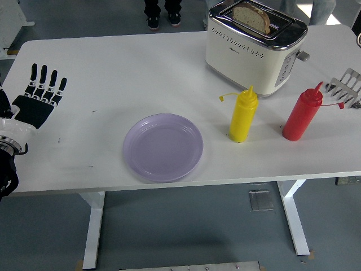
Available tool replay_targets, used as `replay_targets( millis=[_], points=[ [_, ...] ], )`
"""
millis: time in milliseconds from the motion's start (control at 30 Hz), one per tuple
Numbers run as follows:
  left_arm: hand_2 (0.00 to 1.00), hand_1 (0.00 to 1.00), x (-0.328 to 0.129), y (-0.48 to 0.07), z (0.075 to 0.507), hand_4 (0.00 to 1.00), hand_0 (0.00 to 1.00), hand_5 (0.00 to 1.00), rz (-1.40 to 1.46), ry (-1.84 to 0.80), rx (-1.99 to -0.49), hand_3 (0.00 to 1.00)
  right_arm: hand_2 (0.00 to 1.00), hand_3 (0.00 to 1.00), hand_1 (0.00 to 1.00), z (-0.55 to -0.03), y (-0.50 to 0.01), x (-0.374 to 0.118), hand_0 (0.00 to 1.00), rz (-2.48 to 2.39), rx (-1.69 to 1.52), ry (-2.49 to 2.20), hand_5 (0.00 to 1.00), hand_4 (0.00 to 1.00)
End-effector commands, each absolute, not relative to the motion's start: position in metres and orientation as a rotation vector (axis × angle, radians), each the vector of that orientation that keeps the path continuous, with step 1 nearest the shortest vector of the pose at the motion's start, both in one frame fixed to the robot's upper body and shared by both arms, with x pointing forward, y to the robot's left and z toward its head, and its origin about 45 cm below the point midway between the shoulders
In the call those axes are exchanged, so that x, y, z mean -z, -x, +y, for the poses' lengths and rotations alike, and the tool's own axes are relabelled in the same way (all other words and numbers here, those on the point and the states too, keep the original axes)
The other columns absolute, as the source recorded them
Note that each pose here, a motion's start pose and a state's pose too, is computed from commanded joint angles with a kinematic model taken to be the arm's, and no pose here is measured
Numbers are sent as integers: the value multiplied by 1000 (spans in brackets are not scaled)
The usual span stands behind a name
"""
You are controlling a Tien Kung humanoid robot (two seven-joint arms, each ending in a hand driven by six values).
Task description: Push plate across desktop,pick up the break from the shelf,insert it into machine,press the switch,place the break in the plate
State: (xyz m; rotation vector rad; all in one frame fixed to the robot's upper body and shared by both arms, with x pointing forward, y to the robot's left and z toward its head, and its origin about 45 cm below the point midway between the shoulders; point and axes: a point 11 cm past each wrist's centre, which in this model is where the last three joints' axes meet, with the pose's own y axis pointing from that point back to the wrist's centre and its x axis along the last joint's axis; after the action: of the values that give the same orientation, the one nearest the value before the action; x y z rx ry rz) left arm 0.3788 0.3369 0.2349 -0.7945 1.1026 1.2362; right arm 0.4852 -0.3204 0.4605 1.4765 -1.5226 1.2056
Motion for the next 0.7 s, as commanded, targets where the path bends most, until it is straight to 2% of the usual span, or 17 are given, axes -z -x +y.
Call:
replay_targets(
  millis=[133,167,267,467,533,567,700],
  points=[
    [706,748,-236,-378,335,818,802,998,1122,807,-1216,698,692,601,508,-341,-467,-466,438,-1456,-1242,-1469,2,55],
    [706,748,-236,-378,335,817,802,998,1129,812,-1211,700,686,593,493,-347,-463,-466,472,-1436,-1246,-1463,2,2],
    [706,748,-236,-378,335,817,802,998,1143,822,-1200,700,686,593,493,-365,-454,-459,472,-1390,-1243,-1437,2,2],
    [707,748,-233,-378,333,816,801,998,1155,824,-1197,701,672,578,485,-397,-446,-426,478,-1317,-1205,-1388,2,2],
    [707,748,-233,-378,333,816,801,998,1147,817,-1203,701,672,578,485,-402,-444,-413,478,-1293,-1194,-1385,2,2],
    [706,748,-233,-378,332,817,801,998,1133,810,-1210,699,636,533,480,-404,-444,-405,479,-1278,-1190,-1386,2,2],
    [706,748,-236,-379,332,817,801,998,1069,775,-1243,699,636,533,480,-401,-447,-376,479,-1227,-1205,-1397,2,2]
  ],
)
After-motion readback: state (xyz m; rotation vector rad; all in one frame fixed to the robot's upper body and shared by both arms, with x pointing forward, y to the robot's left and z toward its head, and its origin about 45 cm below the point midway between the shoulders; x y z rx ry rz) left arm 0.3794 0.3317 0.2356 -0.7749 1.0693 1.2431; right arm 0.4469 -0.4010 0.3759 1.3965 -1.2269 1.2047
